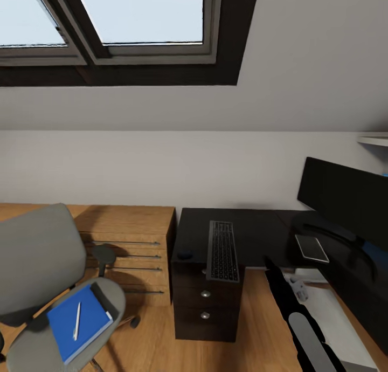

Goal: In the bedroom, organize the workspace by keeping the computer under the desk, ensuring the monitor is on the desk, placing the keyboard on the desk next to the monitor, placing the mouse on the desk next to the keyboard, moving the folder from the swivel chair onto the desk next to the mouse, stacking the notebook on top of the folder with the pen on top of the notebook, and positioning the swivel chair next to the desk.

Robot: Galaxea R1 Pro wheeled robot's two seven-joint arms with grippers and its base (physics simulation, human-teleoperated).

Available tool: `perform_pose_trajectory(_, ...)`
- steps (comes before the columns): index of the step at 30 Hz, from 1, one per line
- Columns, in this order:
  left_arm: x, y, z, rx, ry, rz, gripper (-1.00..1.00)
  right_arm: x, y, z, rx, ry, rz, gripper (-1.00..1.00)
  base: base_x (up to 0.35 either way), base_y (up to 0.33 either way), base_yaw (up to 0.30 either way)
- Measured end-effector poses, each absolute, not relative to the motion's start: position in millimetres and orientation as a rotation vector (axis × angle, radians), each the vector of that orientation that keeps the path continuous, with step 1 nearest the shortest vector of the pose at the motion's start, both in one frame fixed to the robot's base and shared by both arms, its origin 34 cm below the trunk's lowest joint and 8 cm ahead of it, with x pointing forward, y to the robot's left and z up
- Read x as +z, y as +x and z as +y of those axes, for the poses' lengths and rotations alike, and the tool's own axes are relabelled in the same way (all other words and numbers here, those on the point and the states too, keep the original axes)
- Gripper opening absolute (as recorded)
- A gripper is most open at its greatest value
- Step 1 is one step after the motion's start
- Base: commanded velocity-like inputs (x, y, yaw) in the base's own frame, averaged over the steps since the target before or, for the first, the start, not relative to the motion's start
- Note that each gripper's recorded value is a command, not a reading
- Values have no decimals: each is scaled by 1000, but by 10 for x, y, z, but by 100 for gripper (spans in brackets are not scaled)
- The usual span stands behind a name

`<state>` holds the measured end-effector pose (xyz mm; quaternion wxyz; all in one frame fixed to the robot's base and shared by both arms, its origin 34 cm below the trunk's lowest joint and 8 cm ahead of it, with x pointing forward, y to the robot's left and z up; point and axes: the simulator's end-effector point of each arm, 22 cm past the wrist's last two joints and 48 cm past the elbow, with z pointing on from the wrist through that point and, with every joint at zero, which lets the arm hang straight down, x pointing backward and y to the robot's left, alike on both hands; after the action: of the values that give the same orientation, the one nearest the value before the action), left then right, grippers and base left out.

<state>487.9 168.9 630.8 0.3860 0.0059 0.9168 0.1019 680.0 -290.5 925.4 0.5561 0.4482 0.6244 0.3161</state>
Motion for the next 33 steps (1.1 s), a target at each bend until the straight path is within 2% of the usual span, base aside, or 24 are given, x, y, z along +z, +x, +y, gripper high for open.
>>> perform_pose_trajectory(5, 6239, 4784, 1624, 255, 26, 2360, 100, 9275, 6802, -2933, 743, 1050, 1472, 100, 0, 0, 137)
perform_pose_trajectory(19, 6222, 4758, 1610, 255, 28, 2366, 100, 9021, 6788, -3133, 616, 987, 1551, 100, 0, 0, 6)
perform_pose_trajectory(27, 6222, 4759, 1610, 255, 28, 2366, 100, 8967, 7191, -3570, 181, 695, 1706, 100, 0, 0, 0)
perform_pose_trajectory(33, 6221, 4758, 1610, 255, 28, 2366, 100, 8620, 7145, -3893, -93, 604, 1823, 100, 0, 0, 0)
